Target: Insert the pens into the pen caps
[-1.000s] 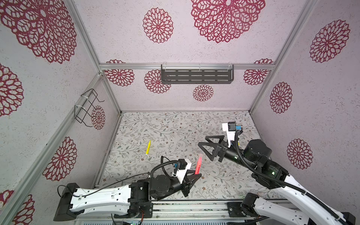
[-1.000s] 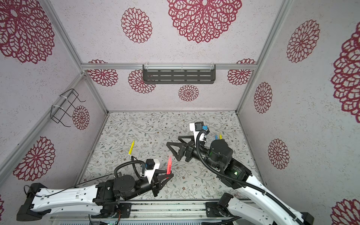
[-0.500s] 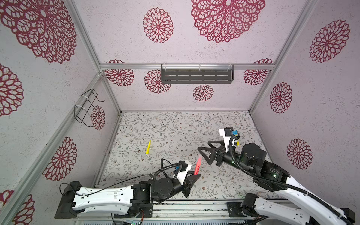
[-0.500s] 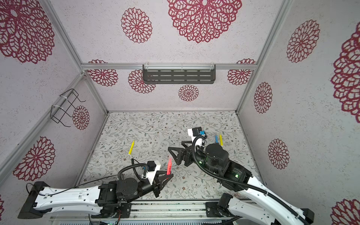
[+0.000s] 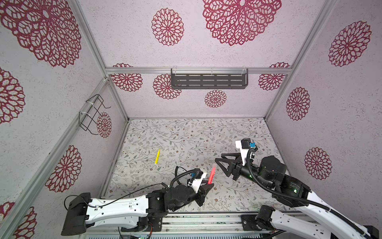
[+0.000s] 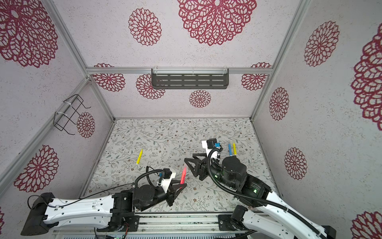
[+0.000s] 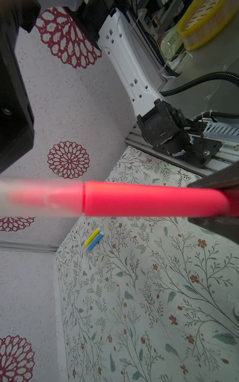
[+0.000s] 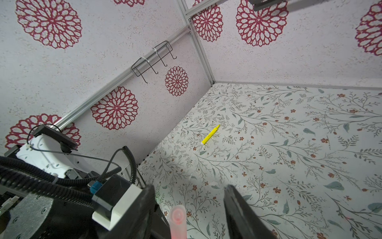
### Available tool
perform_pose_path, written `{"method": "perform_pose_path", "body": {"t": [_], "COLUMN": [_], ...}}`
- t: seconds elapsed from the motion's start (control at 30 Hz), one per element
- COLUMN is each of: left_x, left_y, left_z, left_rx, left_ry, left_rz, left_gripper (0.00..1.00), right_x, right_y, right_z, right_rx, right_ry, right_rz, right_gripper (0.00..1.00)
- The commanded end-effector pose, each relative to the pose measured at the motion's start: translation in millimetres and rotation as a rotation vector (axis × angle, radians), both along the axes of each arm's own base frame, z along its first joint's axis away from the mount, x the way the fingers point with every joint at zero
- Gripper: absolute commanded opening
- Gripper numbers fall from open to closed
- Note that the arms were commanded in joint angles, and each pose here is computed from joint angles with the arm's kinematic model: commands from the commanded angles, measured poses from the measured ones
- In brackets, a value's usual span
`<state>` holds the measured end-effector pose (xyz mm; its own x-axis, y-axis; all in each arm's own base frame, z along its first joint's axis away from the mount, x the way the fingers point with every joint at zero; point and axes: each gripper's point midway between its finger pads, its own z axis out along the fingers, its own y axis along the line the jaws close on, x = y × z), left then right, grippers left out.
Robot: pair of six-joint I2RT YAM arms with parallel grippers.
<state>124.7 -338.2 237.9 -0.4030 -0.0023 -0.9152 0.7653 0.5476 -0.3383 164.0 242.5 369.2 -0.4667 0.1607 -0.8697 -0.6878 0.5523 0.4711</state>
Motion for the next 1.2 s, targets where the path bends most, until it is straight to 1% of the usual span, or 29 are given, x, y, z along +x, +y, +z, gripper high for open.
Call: {"method": "perform_pose_path", "body": {"t": [0.0, 0.13, 0.23, 0.33, 0.47, 0.63, 0.97, 1.17], "left_x": [6.5, 9.8, 13.3, 16.4, 19.8, 26.1, 31.8, 30.5], "left_y": [-6.5, -10.5, -13.8, -14.6, -12.4, -10.5, -11.8, -10.0], "left_z": [15.6, 13.6, 15.9, 19.6, 21.1, 19.5, 13.8, 14.5], "left_rx": [-0.059, -0.067, -0.067, -0.066, -0.061, -0.060, -0.057, -0.064], "left_ry": [0.002, 0.002, 0.000, 0.000, 0.006, 0.014, 0.028, 0.030], "left_rz": [0.005, 0.014, 0.017, 0.015, 0.012, 0.006, -0.002, -0.005], "left_gripper": [0.00, 0.00, 0.00, 0.00, 0.00, 0.00, 0.00, 0.00], "right_x": [1.0, 5.8, 9.0, 12.7, 15.4, 15.7, 18.1, 24.3], "right_y": [0.9, 6.2, 8.6, 7.5, 5.1, 6.8, 20.9, 30.2], "right_z": [6.0, 2.9, 4.5, 3.3, -2.3, -9.2, -14.3, -15.7], "right_rx": [-0.006, -0.067, -0.108, -0.131, -0.133, -0.146, -0.163, -0.175], "right_ry": [-0.039, -0.045, -0.059, -0.069, -0.074, -0.068, -0.074, -0.071], "right_rz": [-0.001, 0.000, 0.001, -0.017, -0.038, -0.031, 0.007, 0.011], "right_gripper": [0.55, 0.54, 0.51, 0.51, 0.52, 0.53, 0.47, 0.48]}}
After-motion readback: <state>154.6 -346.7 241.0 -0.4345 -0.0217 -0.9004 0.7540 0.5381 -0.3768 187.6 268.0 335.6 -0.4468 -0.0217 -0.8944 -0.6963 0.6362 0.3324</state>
